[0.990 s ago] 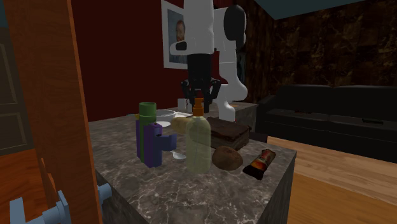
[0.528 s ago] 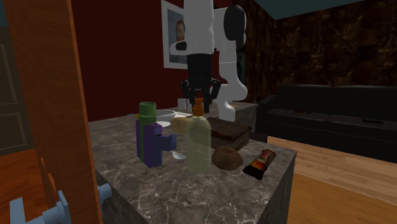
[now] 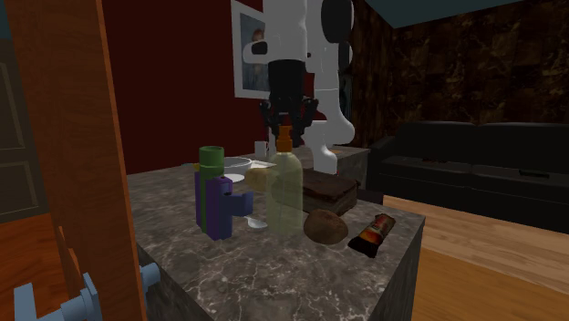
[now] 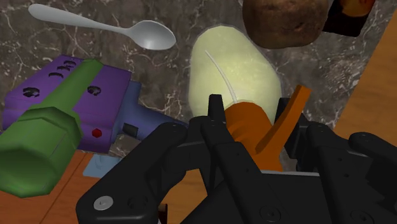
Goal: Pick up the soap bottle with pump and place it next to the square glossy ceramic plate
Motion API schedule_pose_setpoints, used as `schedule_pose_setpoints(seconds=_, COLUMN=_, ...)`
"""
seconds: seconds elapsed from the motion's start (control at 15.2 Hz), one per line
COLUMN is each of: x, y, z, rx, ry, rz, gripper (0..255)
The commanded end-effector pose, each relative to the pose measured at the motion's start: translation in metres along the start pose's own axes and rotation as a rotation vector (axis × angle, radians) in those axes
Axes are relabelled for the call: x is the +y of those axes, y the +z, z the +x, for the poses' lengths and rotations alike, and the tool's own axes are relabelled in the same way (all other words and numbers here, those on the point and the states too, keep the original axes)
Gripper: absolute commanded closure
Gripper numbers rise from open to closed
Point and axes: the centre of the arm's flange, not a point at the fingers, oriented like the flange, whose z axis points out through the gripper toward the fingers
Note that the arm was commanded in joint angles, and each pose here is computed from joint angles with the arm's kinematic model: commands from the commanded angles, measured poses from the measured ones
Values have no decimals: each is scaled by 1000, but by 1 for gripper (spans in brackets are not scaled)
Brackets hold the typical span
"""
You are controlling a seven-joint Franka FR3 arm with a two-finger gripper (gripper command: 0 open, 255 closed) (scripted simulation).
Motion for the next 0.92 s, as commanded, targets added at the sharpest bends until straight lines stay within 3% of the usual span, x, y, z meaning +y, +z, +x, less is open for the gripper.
schedule_pose_setpoints(seconds=0.0, x=0, y=-10, z=0, rx=0, ry=0, rz=0, gripper=255)
schedule_pose_setpoints(seconds=0.59, x=-1, y=-58, z=0, rx=0, ry=0, rz=0, gripper=255)
schedule_pose_setpoints(seconds=0.86, x=44, y=-59, z=-27, rx=0, ry=0, rz=0, gripper=255)
